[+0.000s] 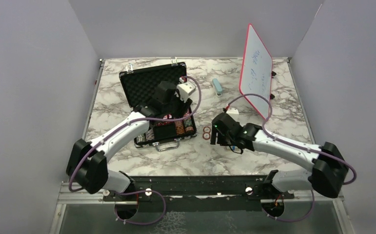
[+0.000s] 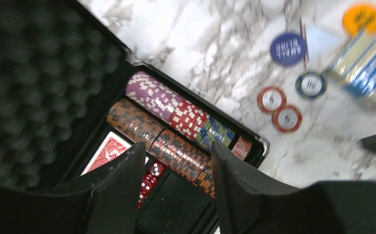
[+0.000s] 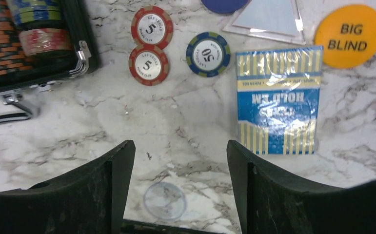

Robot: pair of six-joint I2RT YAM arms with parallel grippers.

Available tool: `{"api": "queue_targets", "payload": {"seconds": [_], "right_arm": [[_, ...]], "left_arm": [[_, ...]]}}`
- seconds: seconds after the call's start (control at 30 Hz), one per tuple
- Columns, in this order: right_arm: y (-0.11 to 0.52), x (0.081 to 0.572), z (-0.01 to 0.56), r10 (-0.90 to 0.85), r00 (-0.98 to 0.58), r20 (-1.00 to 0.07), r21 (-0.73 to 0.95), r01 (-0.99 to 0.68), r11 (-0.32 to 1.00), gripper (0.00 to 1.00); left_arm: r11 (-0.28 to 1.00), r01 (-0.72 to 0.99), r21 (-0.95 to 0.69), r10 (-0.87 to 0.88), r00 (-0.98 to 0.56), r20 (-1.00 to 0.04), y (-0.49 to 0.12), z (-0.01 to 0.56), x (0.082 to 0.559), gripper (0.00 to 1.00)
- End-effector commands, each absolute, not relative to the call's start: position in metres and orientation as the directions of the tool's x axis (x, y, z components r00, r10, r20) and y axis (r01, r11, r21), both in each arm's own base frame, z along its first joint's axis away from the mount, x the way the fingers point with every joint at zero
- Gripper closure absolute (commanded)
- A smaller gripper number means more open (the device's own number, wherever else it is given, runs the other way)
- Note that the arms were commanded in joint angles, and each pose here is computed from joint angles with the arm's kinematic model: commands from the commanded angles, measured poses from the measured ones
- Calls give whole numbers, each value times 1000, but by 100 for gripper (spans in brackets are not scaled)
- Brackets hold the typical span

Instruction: Pack up texas hold em set

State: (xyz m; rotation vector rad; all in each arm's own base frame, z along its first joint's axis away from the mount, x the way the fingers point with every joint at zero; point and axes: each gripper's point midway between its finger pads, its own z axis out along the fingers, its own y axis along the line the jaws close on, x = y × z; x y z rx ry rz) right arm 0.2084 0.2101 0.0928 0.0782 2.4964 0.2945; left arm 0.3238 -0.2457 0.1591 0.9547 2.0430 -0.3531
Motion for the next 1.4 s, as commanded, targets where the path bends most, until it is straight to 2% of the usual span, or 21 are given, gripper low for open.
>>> {"api": "queue_targets", "payload": {"seconds": [0.0, 0.2, 0.4, 0.63, 0.8, 0.9, 1.0, 1.37], "right_arm": [[217, 243, 93, -34, -762, -646, 63, -97, 993, 29], [216, 266, 70, -117, -795, -595, -46, -111, 993, 48], [208, 268, 44, -128, -843, -523, -48, -121, 992, 55], [208, 266, 21, -141, -875, -464, -24, -147, 989, 56], [203, 269, 13, -131, -890, -436, -29, -131, 991, 41], [198, 269, 7, -123, -899, -420, -37, -118, 992, 38], [195, 270, 0, -118, -908, -402, -38, -113, 993, 38], [189, 275, -13, -125, -925, -359, -40, -118, 992, 53]], "left_arm": [[840, 536, -91, 158, -401, -902, -239, 205, 333, 43], [843, 451, -292, -48, -479, -877, -237, 208, 313, 38], [825, 437, -358, -103, -506, -856, -235, 207, 298, 37], [820, 441, -365, -91, -529, -844, -234, 199, 292, 37], [815, 443, -374, -92, -537, -838, -235, 198, 289, 37], [814, 443, -375, -93, -539, -837, -235, 197, 289, 37], [814, 443, -376, -94, -539, -837, -235, 197, 288, 37], [809, 434, -397, -108, -554, -825, -236, 196, 286, 37]]}}
